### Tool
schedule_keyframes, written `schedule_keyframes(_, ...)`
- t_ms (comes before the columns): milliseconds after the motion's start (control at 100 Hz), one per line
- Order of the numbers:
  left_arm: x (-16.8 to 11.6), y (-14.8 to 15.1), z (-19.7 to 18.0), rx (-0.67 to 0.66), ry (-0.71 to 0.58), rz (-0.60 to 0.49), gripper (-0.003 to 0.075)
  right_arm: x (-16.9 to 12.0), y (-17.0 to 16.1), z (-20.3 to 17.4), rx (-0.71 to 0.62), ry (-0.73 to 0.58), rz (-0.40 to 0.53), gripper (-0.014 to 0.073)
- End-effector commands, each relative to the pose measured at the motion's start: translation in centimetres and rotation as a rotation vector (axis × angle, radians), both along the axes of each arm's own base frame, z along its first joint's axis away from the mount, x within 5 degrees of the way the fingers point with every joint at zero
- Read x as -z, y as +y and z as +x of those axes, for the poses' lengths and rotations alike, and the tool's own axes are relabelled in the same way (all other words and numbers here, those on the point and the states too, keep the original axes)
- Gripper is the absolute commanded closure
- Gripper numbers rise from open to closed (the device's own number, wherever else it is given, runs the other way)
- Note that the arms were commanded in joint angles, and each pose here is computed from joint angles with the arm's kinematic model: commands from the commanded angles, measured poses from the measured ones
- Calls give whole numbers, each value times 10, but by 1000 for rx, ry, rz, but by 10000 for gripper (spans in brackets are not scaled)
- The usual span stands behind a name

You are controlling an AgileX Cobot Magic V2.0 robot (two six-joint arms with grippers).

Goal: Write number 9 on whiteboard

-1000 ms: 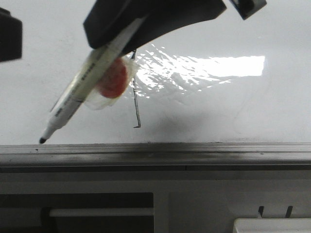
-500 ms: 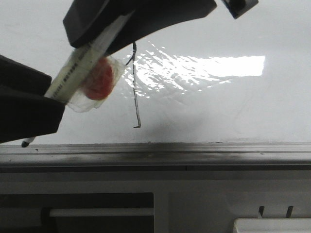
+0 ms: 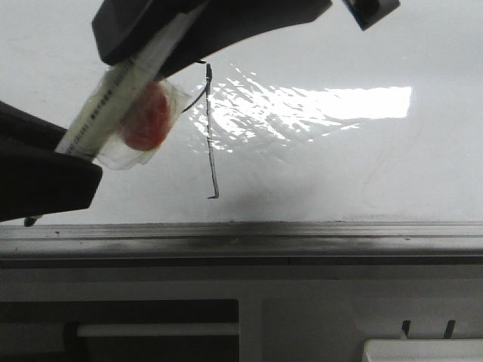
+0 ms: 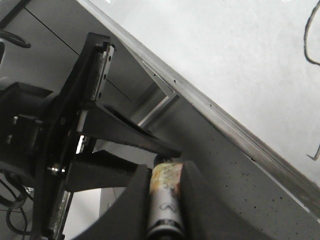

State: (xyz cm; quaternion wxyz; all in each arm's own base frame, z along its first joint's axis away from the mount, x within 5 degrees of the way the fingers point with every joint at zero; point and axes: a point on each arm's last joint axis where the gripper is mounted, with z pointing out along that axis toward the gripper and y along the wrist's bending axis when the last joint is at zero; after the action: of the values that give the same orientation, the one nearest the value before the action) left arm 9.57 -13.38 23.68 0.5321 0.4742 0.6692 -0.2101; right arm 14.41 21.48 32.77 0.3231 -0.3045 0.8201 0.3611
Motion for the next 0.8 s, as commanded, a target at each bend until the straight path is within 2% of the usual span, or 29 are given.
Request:
schedule_keyframes(0,-16,-6,1,10,6,-112,740,-20,-3,0,31,-53,91,461)
schedule_keyframes(60,-16,-5,1,-8,30,-127,741,-20,-3,1,32,-60,91,288)
schedule_keyframes(110,-16,-4,3,-60,106,-178,741,-21,-3,2,38,-68,93,168)
schedule_keyframes(150,-16,-3,4,-101,166,-218,741,-21,-3,2,39,-74,91,104)
schedule_keyframes(180,-15,-3,5,-137,219,-256,741,-21,-3,2,38,-76,90,86)
schedule_keyframes(310,-13,1,11,-241,345,-333,741,-21,-3,2,35,-77,85,114)
schedule_keyframes(400,-12,6,23,-366,435,-437,741,-20,-3,1,26,-67,75,132)
schedule_keyframes(510,-9,15,40,-499,463,-525,741,-18,-3,-1,10,-51,60,132)
schedule_keyframes(620,-4,20,52,-588,486,-566,741,-17,-3,-1,7,-48,56,132)
schedule_keyframes(790,3,18,57,-616,511,-562,741,-17,-4,-2,6,-47,55,132)
